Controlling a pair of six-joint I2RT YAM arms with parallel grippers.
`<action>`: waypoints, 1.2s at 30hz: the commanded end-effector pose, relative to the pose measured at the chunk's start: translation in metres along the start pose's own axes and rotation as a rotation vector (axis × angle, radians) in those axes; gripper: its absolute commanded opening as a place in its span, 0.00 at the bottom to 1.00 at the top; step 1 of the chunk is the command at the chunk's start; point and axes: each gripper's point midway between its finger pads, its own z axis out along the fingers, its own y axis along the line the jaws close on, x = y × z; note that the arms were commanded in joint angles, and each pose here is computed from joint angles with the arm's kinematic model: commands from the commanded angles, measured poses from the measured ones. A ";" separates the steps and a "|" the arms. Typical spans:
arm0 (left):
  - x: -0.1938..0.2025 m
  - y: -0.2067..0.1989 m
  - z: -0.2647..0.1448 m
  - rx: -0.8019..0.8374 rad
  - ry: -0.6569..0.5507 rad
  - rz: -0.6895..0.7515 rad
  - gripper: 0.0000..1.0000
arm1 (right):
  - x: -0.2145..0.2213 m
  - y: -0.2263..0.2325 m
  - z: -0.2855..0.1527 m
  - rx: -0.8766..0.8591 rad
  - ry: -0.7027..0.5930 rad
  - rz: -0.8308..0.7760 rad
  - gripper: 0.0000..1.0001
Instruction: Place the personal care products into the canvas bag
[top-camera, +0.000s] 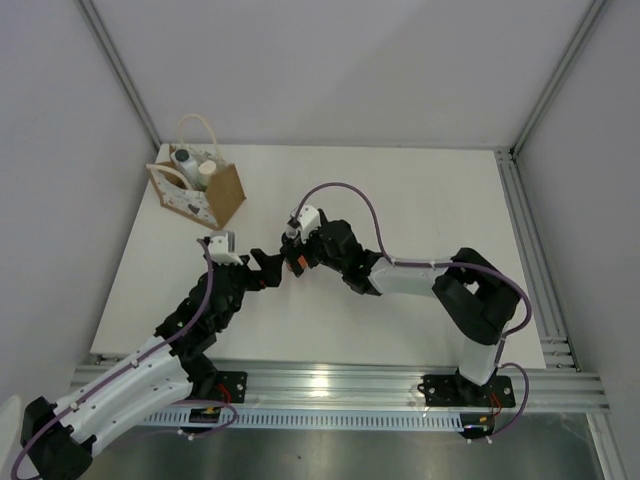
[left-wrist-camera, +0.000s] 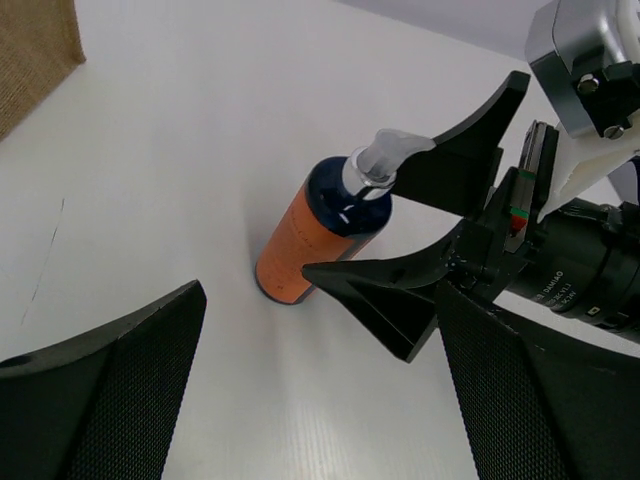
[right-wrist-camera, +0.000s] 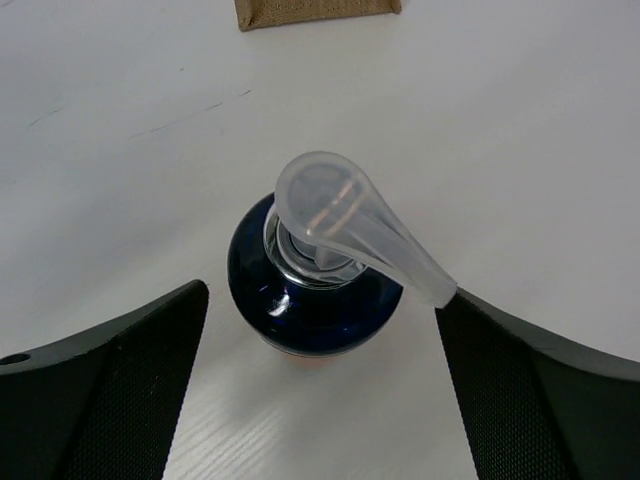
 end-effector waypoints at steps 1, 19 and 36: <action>-0.013 -0.009 -0.002 0.060 -0.064 -0.006 0.99 | -0.064 0.012 -0.019 -0.073 -0.103 -0.048 0.99; 0.011 -0.048 0.018 0.285 -0.012 0.155 0.99 | -0.131 -0.005 -0.222 -0.013 -0.185 0.136 0.99; 0.025 -0.042 0.084 0.180 0.123 0.284 0.95 | -0.120 0.004 -0.299 -0.015 -0.296 0.334 0.99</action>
